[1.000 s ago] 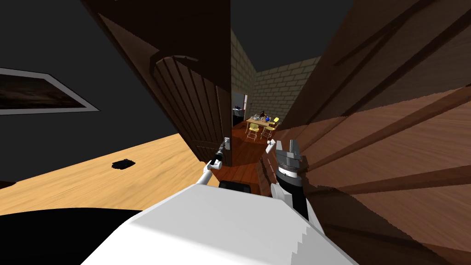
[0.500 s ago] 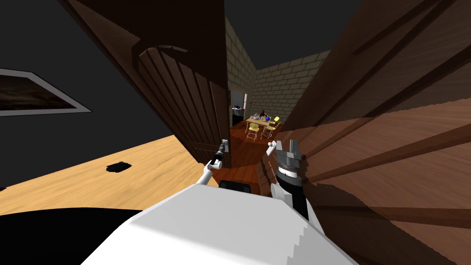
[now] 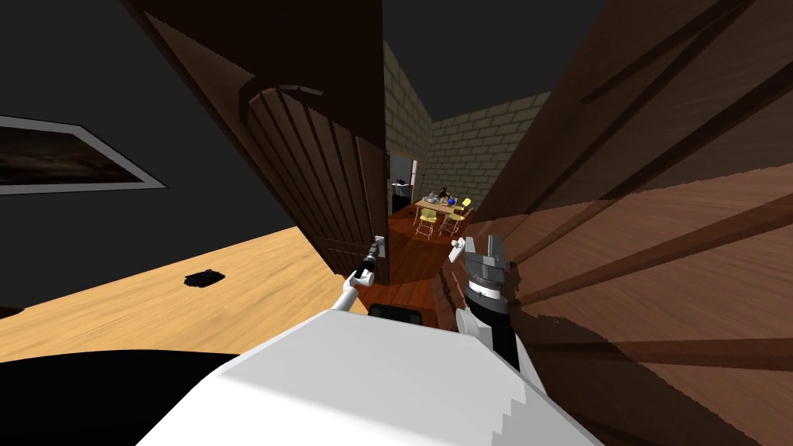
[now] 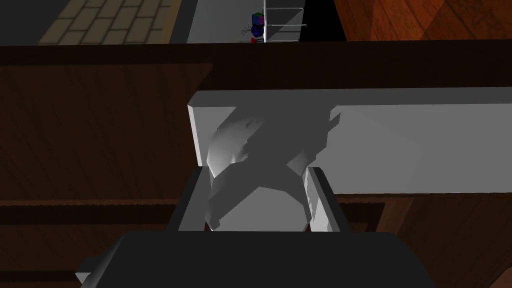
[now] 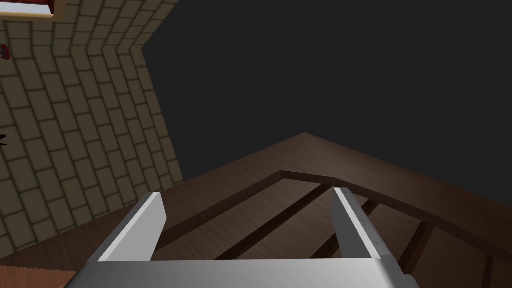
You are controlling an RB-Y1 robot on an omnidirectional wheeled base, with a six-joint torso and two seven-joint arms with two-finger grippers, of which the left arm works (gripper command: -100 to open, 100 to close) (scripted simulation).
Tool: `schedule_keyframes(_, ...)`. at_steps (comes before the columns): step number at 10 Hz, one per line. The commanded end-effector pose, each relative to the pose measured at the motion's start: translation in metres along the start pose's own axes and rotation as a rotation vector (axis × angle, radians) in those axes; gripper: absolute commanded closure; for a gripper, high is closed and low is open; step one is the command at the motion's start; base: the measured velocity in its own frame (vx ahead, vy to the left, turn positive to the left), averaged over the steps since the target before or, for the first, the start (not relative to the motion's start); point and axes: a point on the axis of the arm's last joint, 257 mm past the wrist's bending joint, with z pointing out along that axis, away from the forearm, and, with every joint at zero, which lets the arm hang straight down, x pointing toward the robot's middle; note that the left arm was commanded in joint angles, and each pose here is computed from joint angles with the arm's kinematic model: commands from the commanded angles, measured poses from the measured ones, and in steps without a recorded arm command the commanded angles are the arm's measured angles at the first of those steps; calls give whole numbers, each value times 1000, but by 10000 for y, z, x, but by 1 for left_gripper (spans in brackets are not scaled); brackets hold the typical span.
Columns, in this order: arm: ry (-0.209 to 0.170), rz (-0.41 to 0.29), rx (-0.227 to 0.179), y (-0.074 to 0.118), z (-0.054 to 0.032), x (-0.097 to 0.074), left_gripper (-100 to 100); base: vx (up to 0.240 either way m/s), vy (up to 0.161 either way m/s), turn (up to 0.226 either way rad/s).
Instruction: Push the door open
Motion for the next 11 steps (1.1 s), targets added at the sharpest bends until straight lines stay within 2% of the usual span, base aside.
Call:
schedule_keyframes(1, 5, 6, 6, -25, 8, 10, 100, 151, -29, 203)
schedule_keyframes(5, 40, 16, 3, -15, -6, 178, 100, 200, 8, 286)
schedule_keyframes(6, 49, 14, -1, -16, -14, 219, -100, -50, 2, 58)
schedule_keyframes(8, 54, 13, -1, -21, -17, 243, -100, -188, 3, -37)
schedule_keyframes(11, 77, -7, -1, -53, -29, 417, -100, -292, -11, -1)
